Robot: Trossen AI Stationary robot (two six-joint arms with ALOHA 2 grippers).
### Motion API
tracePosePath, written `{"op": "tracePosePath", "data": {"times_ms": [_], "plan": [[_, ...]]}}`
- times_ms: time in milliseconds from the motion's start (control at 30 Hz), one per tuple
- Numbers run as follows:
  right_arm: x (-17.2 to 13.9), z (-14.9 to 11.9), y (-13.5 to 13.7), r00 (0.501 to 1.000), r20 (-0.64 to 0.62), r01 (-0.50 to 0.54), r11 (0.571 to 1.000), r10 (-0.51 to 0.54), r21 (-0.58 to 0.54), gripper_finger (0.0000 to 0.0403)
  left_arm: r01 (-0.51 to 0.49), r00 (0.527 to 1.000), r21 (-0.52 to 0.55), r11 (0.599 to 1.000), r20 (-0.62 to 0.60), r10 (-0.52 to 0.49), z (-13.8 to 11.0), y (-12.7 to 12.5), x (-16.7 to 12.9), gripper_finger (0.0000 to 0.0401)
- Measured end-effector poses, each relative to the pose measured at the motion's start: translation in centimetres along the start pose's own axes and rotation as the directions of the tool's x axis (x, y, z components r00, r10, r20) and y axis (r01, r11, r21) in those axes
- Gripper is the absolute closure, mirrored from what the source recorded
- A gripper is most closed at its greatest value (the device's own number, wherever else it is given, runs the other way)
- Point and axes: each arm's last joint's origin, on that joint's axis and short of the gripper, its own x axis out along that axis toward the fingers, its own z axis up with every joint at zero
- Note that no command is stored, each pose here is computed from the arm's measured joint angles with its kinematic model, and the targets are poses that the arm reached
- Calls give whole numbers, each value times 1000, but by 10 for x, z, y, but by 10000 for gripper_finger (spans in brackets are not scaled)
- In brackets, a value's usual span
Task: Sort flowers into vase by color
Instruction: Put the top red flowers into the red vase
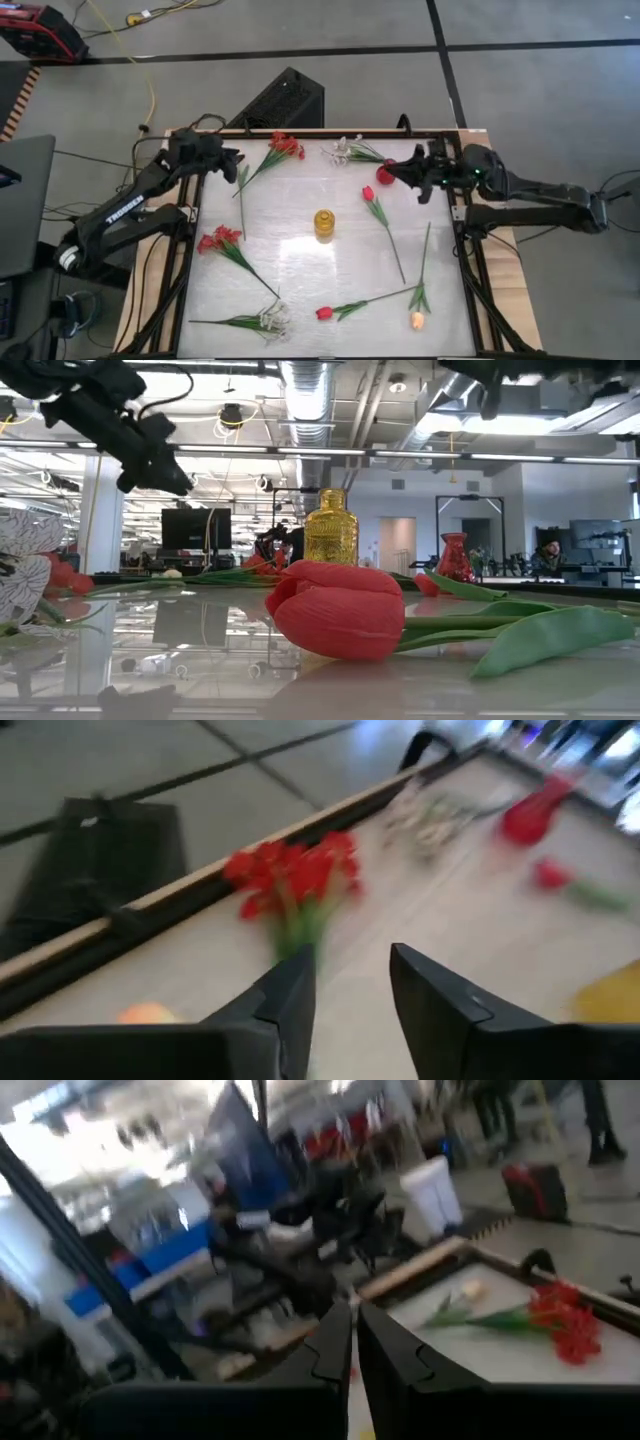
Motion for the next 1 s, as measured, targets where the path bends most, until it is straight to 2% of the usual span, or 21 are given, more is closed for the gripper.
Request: {"op": "tracePosePath", "data": {"times_ms": [100,367,567,733,933,1000], "plan": [[10,11,4,995,-84,55,997,-59,-45,352,-70,993,34,997,-90,73,-6,5,14,248],[37,20,6,984,-157,64,991,-83,-120,335,-69,950,3,998,-305,66,-26,5,61,199],[45,13,1,971,-222,62,992,-86,-113,280,-86,922,87,992,-371,113,-39,-5,84,197],[47,11,-1,966,-240,75,991,-100,-112,233,-56,905,125,991,-412,103,-48,-10,97,198],[47,11,-1,966,-237,68,988,-99,-138,215,-36,873,181,983,-473,119,-64,-13,116,199],[47,11,-1,966,-237,68,988,-100,-138,216,-36,867,178,983,-484,120,-64,-15,120,210]]}}
